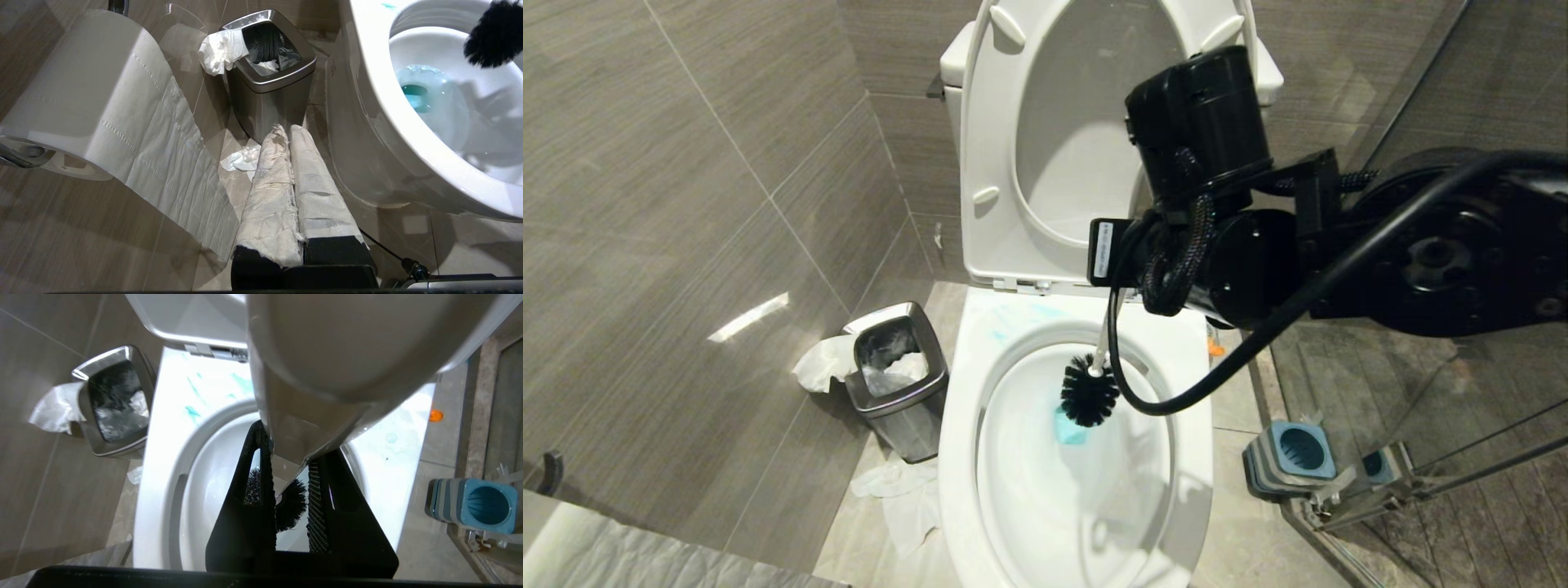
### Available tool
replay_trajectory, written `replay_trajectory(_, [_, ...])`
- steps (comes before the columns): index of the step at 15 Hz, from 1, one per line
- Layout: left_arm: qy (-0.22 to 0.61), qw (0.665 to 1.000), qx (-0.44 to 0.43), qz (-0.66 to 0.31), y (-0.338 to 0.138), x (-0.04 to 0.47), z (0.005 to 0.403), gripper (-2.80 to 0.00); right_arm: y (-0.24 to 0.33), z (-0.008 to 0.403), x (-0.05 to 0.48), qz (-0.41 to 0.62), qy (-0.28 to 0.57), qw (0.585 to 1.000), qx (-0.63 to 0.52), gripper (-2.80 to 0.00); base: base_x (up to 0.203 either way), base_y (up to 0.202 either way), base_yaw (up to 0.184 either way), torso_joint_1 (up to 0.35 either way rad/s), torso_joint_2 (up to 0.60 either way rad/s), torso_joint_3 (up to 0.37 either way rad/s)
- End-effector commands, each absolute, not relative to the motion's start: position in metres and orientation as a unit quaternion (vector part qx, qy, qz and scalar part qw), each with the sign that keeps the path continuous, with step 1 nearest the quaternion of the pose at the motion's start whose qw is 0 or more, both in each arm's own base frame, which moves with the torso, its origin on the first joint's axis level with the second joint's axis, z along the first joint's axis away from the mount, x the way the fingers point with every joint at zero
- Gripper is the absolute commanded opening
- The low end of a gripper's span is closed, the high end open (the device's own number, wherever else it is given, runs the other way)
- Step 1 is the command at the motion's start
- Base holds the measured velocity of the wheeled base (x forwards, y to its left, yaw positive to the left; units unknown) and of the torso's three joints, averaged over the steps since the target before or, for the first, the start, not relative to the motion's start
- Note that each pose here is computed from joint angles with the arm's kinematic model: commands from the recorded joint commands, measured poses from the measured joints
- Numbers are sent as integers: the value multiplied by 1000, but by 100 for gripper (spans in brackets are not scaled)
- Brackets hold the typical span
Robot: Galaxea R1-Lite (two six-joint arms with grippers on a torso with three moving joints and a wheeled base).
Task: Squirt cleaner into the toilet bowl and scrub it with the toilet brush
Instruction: Scrub the toilet bowl
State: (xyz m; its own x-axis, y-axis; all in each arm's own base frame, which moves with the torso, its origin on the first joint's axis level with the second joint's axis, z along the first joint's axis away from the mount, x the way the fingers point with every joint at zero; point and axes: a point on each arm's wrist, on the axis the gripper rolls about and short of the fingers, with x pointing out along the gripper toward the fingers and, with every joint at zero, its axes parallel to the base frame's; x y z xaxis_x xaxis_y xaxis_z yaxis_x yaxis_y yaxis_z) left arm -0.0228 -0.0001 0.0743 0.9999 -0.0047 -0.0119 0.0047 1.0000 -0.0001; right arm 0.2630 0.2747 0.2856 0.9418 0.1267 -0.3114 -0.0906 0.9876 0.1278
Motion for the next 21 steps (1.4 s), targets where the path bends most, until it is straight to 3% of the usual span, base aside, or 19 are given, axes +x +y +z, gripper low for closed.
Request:
replay_trajectory(1, [8, 1000, 0, -2, 0, -23, 74, -280, 290, 255, 278, 47, 185, 981, 34, -280, 0, 0, 0, 0, 0, 0])
replay_trajectory(15, [8, 1000, 2, -3, 0, -23, 74, -280, 330, 120, 373, -12, 193, 981, 19, -280, 0, 0, 0, 0, 0, 0])
replay_trajectory(19, [8, 1000, 2, -3, 0, -23, 74, -280, 332, 118, 384, -30, 175, 984, 28, -280, 0, 0, 0, 0, 0, 0])
replay_trajectory(21, [8, 1000, 3, -3, 0, -23, 74, -280, 327, 146, 375, -25, 160, 986, 42, -280, 0, 0, 0, 0, 0, 0])
